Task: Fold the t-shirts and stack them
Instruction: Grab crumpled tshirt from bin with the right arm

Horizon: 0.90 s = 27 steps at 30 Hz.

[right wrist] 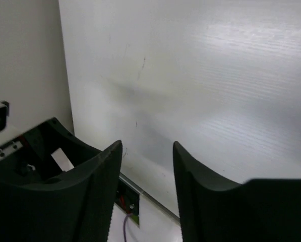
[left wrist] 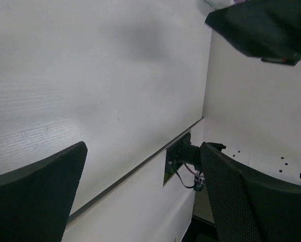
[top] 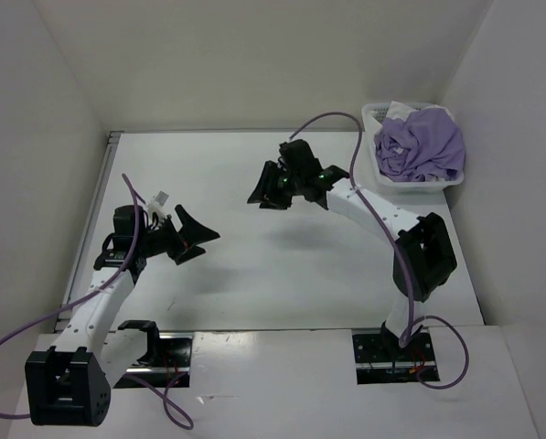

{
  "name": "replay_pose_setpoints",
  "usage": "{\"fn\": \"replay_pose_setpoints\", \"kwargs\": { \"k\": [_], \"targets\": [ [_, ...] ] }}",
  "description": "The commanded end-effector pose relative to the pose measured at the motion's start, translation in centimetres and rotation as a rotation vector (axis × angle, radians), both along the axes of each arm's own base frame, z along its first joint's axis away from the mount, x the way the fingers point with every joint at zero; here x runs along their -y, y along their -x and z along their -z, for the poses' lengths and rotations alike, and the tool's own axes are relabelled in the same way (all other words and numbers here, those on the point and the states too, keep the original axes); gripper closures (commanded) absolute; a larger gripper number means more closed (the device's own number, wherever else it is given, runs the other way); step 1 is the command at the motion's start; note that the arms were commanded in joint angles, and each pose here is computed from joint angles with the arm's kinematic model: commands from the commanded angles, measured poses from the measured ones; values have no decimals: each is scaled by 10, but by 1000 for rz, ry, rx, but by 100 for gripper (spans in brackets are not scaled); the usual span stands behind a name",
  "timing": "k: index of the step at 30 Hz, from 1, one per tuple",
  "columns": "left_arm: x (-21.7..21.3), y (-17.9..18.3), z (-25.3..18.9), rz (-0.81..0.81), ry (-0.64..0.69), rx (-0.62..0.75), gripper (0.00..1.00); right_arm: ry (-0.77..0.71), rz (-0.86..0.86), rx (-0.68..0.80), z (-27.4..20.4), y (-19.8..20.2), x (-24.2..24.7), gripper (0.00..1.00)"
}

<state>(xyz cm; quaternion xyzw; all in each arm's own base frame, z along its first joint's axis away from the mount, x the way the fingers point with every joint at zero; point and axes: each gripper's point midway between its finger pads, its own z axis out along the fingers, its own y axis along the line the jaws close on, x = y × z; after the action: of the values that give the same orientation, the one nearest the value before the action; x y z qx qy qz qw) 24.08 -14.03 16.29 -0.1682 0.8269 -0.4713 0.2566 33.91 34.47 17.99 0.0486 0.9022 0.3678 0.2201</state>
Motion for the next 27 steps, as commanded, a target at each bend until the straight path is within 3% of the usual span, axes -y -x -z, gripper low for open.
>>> {"fn": "replay_pose_setpoints", "kwargs": {
  "k": [1, 3, 7, 8, 9, 12, 13, 16, 17, 18, 22, 27],
  "targets": [
    [2, -2, -12, 36, 1, 59, 0, 75, 70, 52, -14, -34, 42, 46],
    [3, -1, -13, 50, 3, 66, 0, 108, 126, 67, -19, -50, 70, 42],
    [13, 9, -9, 88, 21, 32, 0, 161, 205, 126, -35, -76, 109, 45],
    [15, 10, -13, 94, 26, 47, 0, 167, 221, 143, -43, -81, 116, 51],
    [15, 14, -4, 94, 26, 23, 0, 174, 255, 161, -48, -91, 131, 64],
    [16, 18, 1, 82, 31, 11, 0, 172, 349, 174, -62, -114, 170, 85],
    [15, 21, 8, 74, 26, -18, 3, 171, 377, 180, -63, -120, 182, 88],
    [12, 18, 3, 58, 1, -4, 29, 228, 546, 212, -73, -140, 243, 92],
    [11, 16, 1, 55, -10, 4, 47, 288, 614, 226, -73, -150, 266, 92],
    [10, 15, 2, 47, -17, 4, 55, 336, 663, 225, -71, -156, 289, 93],
    [9, 7, -9, 45, -33, 63, 70, 453, 785, 206, -62, -179, 344, 92],
    [6, 1, -16, 63, -76, 110, 71, 458, 874, 189, -47, -204, 394, 87]
  ]
}}
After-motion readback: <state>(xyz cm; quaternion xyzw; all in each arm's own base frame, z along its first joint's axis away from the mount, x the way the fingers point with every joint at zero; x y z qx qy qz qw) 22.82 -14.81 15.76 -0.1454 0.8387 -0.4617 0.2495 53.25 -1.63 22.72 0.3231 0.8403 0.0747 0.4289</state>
